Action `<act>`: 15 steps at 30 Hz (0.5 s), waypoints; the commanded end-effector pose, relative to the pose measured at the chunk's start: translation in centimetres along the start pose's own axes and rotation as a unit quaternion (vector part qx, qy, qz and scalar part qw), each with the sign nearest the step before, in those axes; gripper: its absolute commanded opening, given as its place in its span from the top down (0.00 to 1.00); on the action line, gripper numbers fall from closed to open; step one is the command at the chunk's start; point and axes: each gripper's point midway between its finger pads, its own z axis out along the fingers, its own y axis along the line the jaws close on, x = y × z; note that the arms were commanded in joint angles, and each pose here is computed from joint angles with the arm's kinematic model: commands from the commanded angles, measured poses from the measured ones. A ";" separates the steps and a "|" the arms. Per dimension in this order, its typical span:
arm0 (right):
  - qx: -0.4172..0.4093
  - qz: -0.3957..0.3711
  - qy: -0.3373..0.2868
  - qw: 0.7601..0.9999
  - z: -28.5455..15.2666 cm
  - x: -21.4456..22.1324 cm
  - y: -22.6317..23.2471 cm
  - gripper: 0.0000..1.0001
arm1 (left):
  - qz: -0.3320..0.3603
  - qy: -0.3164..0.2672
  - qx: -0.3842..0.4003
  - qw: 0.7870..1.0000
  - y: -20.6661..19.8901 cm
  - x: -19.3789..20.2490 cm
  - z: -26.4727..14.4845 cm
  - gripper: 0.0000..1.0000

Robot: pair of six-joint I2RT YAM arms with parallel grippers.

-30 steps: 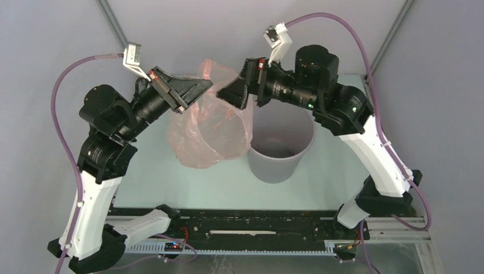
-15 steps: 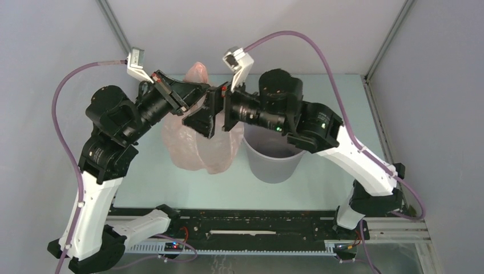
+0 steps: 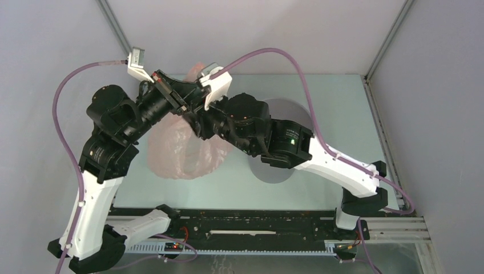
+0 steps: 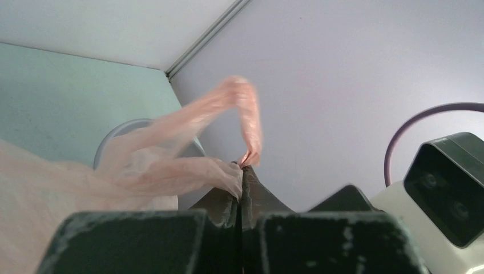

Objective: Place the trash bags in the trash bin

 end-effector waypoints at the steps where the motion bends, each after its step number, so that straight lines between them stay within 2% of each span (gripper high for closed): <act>1: 0.003 -0.001 -0.060 0.998 -0.3 -3.0 0.0 0.90 | 0.016 -0.017 0.043 0.999 -2.5 -1.3 -1.1 0.97; 2: -0.009 0.003 -0.060 0.998 -0.4 -3.1 0.2 1.00 | 0.034 -0.016 0.057 0.998 -3.1 -1.4 -1.4 0.88; 5: -0.048 0.012 -0.068 0.996 -1.3 -3.5 0.9 1.00 | 0.104 -0.019 0.092 0.990 -4.8 -1.9 -3.4 0.43; 6: -0.054 0.020 -0.077 0.995 -1.7 -3.9 0.8 1.00 | 0.122 -0.023 0.095 0.988 -5.0 -2.0 -4.0 0.30; 7: -0.059 0.032 -0.082 0.994 -1.9 -4.1 0.5 1.00 | 0.134 -0.028 0.096 0.986 -5.1 -2.0 -4.7 0.22; 10: -0.071 0.072 -0.085 0.991 -2.1 -4.7 -0.8 1.00 | 0.159 -0.028 0.108 0.981 -5.2 -1.4 -6.2 0.02; 15: -0.068 0.106 -0.066 0.990 -1.7 -5.6 -3.1 1.00 | 0.168 -0.020 0.098 0.981 -4.4 -0.2 -8.2 0.00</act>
